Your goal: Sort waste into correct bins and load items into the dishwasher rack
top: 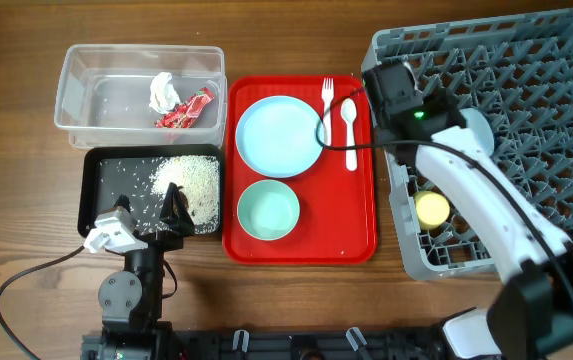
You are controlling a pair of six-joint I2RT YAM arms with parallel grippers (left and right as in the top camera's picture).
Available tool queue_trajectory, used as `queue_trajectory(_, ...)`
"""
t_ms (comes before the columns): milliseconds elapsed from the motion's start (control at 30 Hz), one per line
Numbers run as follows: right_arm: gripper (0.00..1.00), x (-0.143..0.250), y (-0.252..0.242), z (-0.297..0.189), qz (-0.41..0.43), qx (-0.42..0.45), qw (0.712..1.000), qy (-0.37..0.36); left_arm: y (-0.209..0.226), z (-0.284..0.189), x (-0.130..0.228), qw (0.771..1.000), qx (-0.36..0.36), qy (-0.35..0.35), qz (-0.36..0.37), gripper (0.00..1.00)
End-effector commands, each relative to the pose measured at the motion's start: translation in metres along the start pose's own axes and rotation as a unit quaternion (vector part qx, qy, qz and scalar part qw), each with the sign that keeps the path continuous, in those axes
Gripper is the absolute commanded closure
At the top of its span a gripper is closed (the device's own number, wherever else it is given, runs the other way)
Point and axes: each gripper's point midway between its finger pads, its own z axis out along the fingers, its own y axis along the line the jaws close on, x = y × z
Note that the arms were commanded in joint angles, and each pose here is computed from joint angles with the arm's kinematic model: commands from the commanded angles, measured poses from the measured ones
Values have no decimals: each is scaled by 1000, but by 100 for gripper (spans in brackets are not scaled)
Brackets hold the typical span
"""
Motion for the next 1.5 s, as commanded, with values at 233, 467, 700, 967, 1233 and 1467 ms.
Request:
queue_trajectory(233,28,-25,183,-162,51,-532,845,-32,5,0,-2,1000,-11,-7,0,0)
queue_trajectory(467,40,5,210,-82,58,-348,933,67,5,0,-2,1000,-11,-7,0,0)
queue_trajectory(700,45,43,256,-28,-10,-350,923,161,5,0,-2,1000,-11,-7,0,0)
queue_trajectory(967,96,58,260,-4,-13,-313,929,198,5,0,-2,1000,-11,-7,0,0)
queue_trajectory(1233,96,1,142,-64,60,-184,981,15,5,0,-2,1000,-11,-7,0,0)
queue_trajectory(1467,96,15,-97,-103,293,172,935,-104,5,0,-2,1000,-11,-7,0,0)
